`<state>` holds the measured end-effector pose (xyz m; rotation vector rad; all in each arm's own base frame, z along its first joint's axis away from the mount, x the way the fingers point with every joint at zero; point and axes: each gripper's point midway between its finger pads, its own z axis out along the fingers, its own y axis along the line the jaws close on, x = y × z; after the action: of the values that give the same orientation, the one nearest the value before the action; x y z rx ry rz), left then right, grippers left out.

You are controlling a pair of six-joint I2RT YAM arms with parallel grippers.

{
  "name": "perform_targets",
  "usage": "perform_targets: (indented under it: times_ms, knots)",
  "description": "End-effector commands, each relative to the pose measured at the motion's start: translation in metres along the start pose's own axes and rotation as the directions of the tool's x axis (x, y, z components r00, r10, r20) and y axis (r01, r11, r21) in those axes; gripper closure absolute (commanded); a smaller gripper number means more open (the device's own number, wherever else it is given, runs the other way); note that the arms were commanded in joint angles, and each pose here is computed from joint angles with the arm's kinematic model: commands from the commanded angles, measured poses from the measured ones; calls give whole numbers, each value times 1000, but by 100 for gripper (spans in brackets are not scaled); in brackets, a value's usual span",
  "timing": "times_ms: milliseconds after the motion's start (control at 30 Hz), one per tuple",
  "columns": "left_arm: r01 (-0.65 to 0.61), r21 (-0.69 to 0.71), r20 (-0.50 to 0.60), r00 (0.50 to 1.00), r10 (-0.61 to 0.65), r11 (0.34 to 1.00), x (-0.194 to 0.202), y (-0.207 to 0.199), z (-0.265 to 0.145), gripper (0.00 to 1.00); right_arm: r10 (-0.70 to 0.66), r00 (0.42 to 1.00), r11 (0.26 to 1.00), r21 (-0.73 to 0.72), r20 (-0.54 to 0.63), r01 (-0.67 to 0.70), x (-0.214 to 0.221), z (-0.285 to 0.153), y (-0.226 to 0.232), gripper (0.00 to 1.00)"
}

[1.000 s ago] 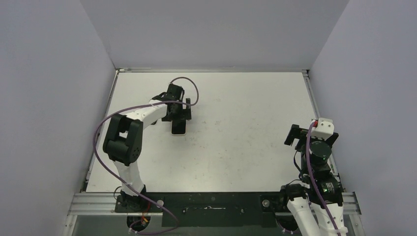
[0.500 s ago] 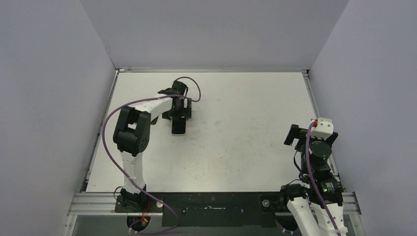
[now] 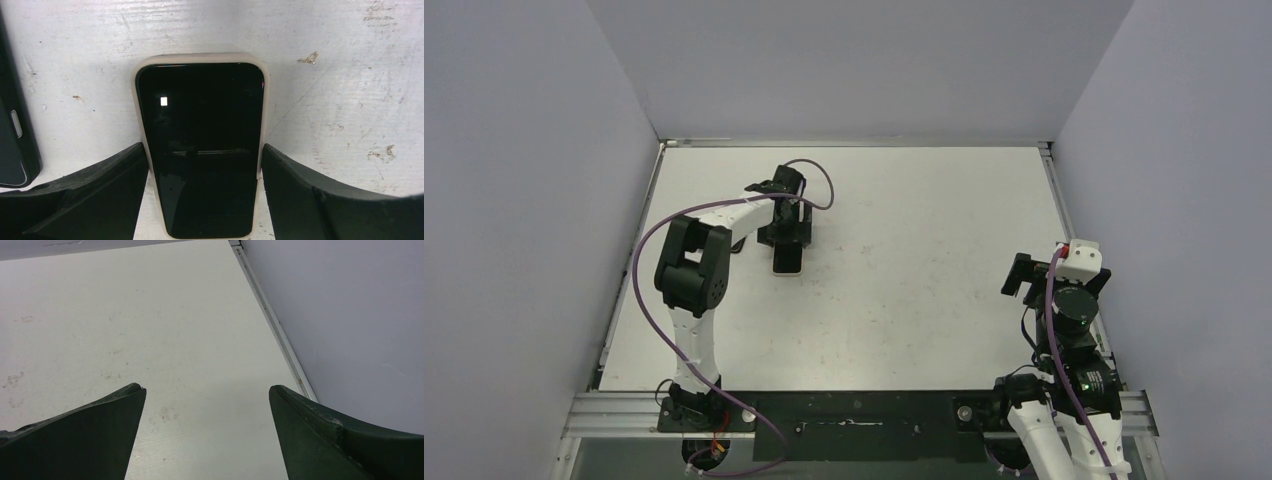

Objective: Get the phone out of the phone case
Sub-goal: Pick up the phone at the center of the board.

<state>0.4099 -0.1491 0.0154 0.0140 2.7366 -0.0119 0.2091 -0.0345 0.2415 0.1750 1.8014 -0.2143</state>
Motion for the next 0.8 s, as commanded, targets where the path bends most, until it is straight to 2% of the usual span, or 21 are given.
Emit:
perform_targets:
  times_ms: [0, 367, 467, 633, 767]
  knots:
    - [-26, 57, -99, 995, 32, 998, 33, -9, 8, 29, 16, 998, 1000, -10, 63, -15, -19, -4, 0, 0]
    - [-17, 175, -74, 997, 31, 984, 50, -25, -16, 73, -5, 999, 999, -54, 50, 8, -19, 2, 10, 0]
    - [1, 228, -69, 997, 16, 974, 58, -32, -27, 81, 11, 1000, 997, -74, 28, -9, -16, 5, 16, 0]
    - [38, 311, -67, 998, -18, 950, 71, -41, -47, 92, -19, 1000, 978, -208, -10, 16, -12, 7, 41, 0]
    - [75, 391, -61, 997, -55, 917, 81, -51, -65, 100, -29, 999, 979, -205, -32, 22, -16, 11, 43, 0]
